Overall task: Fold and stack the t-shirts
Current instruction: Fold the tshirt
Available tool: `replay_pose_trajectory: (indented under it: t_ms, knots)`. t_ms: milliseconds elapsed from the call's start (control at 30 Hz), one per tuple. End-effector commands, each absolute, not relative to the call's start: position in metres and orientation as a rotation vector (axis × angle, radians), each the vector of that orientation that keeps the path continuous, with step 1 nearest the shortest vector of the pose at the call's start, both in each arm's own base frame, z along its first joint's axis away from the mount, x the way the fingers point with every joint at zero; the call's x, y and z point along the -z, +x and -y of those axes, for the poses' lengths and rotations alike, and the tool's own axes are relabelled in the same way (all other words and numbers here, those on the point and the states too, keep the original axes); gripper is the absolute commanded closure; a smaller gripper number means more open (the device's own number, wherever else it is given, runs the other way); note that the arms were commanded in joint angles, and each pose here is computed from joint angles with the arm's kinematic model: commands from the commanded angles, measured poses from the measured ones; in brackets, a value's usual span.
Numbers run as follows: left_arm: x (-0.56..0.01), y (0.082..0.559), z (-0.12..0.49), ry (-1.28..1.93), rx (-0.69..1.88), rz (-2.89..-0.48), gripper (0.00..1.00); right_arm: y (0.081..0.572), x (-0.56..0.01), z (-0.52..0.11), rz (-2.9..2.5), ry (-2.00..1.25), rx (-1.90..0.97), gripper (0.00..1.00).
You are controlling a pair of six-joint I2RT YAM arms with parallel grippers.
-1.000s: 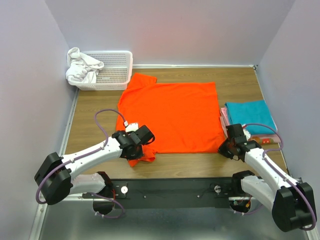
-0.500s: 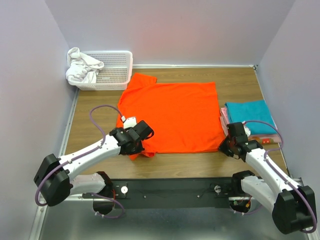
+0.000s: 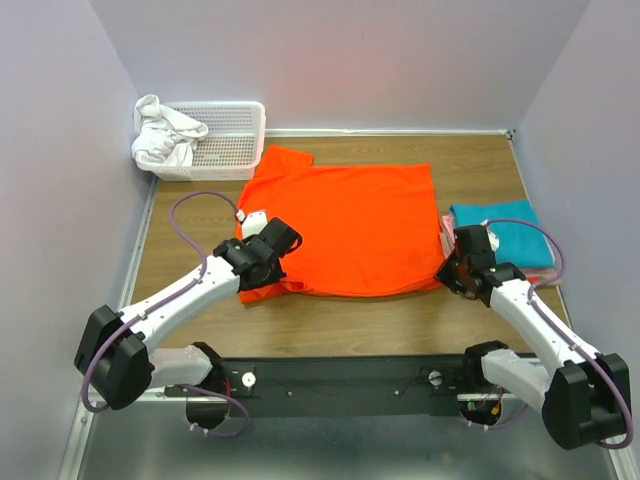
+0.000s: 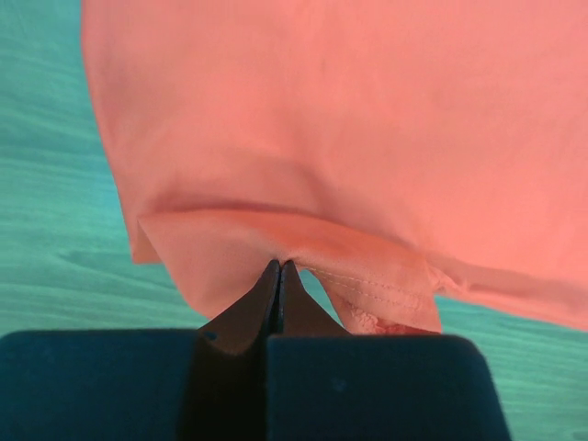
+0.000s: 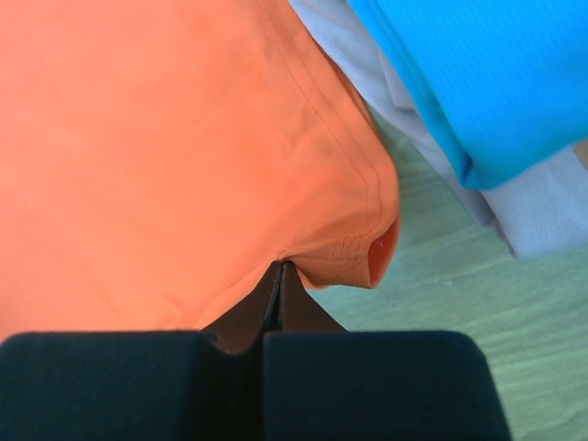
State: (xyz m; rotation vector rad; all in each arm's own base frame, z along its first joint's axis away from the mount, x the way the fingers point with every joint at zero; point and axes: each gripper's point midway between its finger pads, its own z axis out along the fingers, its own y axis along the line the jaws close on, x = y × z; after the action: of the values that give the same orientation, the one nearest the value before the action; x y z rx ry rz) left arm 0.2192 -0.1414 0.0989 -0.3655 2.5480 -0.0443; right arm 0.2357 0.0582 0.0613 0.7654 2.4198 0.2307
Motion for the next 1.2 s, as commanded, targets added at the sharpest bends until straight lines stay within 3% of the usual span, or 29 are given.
replay_pose_trajectory:
  t_ms: [0,500,1167]
  knots:
    - [-0.118,0.251,0.134,-0.356,0.014,-2.445,1.0,0.265,-0.079,-0.057,-2.337,0.722,-0.226,1.0]
    - [-0.126,0.321,0.141,-0.275,-0.128,-2.37,1.0,0.311,-0.1,-0.054,-2.257,0.668,-0.17,1.0]
    - [-0.129,0.37,0.134,-0.28,-0.288,-2.324,1.0,0.346,-0.092,-0.056,-2.277,0.632,-0.112,1.0]
